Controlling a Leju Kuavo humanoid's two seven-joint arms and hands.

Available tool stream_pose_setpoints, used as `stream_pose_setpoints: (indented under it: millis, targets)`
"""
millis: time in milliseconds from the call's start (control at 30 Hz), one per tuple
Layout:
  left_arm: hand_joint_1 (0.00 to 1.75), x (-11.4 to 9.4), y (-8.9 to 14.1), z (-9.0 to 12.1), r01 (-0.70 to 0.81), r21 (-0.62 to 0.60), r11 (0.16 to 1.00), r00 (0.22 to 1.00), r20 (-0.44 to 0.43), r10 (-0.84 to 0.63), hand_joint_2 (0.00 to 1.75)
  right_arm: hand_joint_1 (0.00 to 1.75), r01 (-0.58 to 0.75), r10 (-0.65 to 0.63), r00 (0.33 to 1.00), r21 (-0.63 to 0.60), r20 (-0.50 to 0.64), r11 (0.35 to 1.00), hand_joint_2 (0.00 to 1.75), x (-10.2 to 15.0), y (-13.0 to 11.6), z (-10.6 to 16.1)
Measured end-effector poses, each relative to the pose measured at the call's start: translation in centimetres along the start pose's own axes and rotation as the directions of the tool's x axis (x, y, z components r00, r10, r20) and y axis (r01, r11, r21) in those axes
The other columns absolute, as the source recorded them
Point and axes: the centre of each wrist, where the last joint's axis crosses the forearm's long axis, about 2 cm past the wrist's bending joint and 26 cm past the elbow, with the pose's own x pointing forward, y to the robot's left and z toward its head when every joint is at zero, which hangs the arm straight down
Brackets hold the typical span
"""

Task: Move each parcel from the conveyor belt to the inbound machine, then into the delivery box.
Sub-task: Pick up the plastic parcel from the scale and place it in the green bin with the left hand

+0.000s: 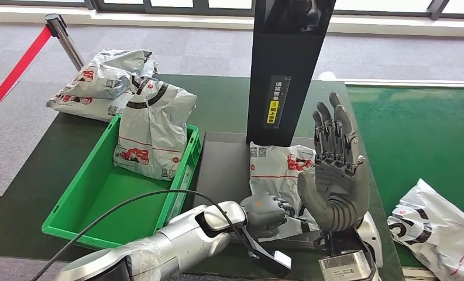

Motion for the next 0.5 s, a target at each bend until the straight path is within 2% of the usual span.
stream_pose_setpoints:
  millis: [67,167,233,500]
  targets:
    - [1.75,0.0,-0.2,0.2,0.014,0.057,0.998,1.0,-0.014,-0.014,1.75,0.0,0.005,-0.005,1.0,-0.003,0.002,1.0,1.75,0.1,0.0,0.1]
    - [1.75,0.0,-0.6,1.1,0.055,0.234,0.971,0.998,-0.031,-0.049,1.75,0.0,0.027,-0.027,1.0,-0.007,0.008,1.0,1.75,0.1,0.0,0.7]
    - [1.75,0.1,-0.8,1.9,0.056,0.303,0.951,0.998,-0.034,-0.048,1.75,0.0,0.037,-0.037,0.999,-0.007,0.012,0.999,1.75,0.1,0.0,1.2]
    - [1.75,0.2,-0.7,3.4,0.031,0.41,0.912,0.999,-0.045,-0.013,1.75,0.0,0.042,-0.042,0.999,-0.002,0.006,0.999,1.75,0.1,0.0,1.7]
